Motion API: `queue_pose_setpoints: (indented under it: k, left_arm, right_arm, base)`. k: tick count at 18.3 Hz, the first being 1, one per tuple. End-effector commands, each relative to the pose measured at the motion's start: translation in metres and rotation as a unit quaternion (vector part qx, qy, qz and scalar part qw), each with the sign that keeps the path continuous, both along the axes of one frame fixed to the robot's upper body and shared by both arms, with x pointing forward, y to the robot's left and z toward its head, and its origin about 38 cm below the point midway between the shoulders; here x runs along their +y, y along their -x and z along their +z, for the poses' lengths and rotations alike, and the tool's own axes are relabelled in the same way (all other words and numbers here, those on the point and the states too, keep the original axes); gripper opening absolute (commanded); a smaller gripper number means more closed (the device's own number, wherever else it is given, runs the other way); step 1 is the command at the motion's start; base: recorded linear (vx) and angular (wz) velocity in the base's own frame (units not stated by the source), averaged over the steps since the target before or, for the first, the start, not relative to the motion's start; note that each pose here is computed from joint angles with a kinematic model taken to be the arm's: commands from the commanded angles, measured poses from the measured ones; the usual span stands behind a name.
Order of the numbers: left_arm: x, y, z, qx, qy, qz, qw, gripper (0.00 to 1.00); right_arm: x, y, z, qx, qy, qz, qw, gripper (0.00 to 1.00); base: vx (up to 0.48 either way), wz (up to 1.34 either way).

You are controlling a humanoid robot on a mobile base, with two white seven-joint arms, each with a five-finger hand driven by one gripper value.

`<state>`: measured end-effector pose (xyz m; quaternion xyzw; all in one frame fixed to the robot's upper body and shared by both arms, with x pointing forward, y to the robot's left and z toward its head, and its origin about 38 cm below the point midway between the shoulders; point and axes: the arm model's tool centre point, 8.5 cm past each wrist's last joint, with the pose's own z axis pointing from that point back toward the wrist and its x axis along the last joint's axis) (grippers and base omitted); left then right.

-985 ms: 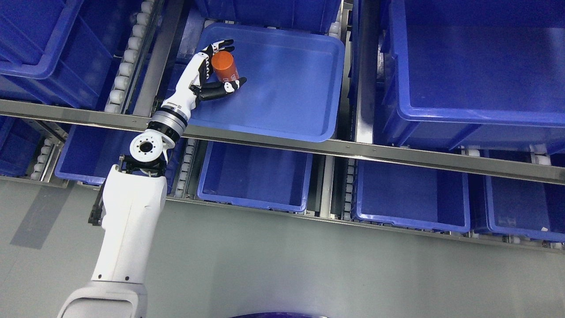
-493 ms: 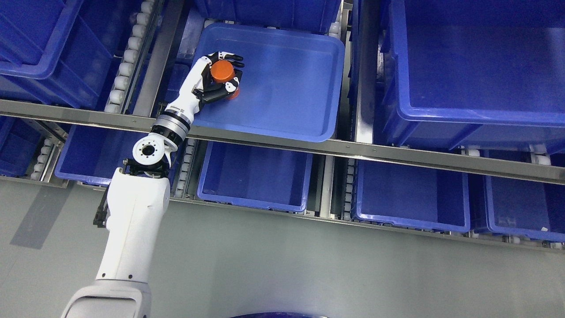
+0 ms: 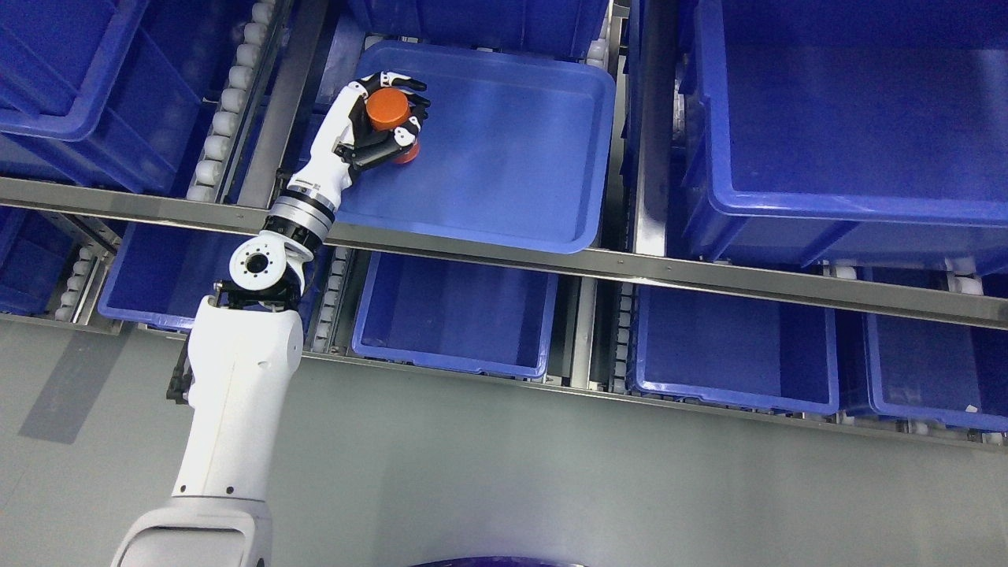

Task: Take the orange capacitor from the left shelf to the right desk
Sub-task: 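Lift the orange capacitor up out of the blue bin with the left hand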

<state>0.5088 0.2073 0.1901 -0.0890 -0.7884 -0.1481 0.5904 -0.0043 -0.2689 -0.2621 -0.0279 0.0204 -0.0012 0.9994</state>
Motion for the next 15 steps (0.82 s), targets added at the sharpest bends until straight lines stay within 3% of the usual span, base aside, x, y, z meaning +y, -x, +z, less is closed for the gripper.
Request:
queue_pose_setpoints:
  k: [1, 6, 15]
  left_arm:
    - [-0.003, 0.039, 0.071, -0.100, 0.043, -0.026, 0.994, 0.01]
    - [-0.017, 0.061, 0.091, -0.144, 0.044, -0.051, 0.987, 0.01]
    - [-0.038, 0.074, 0.078, -0.170, 0.040, -0.080, 0.981, 0.01]
  right_arm:
    - [-0.011, -0.013, 0.000, -0.018, 0.009, -0.002, 1.000, 1.00]
    - [-0.011, -0.013, 0.000, -0.018, 0.008, -0.001, 1.000, 1.00]
    - [-0.011, -0.013, 0.000, -0.018, 0.008, -0.001, 1.000, 1.00]
  base:
    - [0.000, 0.00]
    - [0.000, 0.00]
    - [-0.005, 0.00]
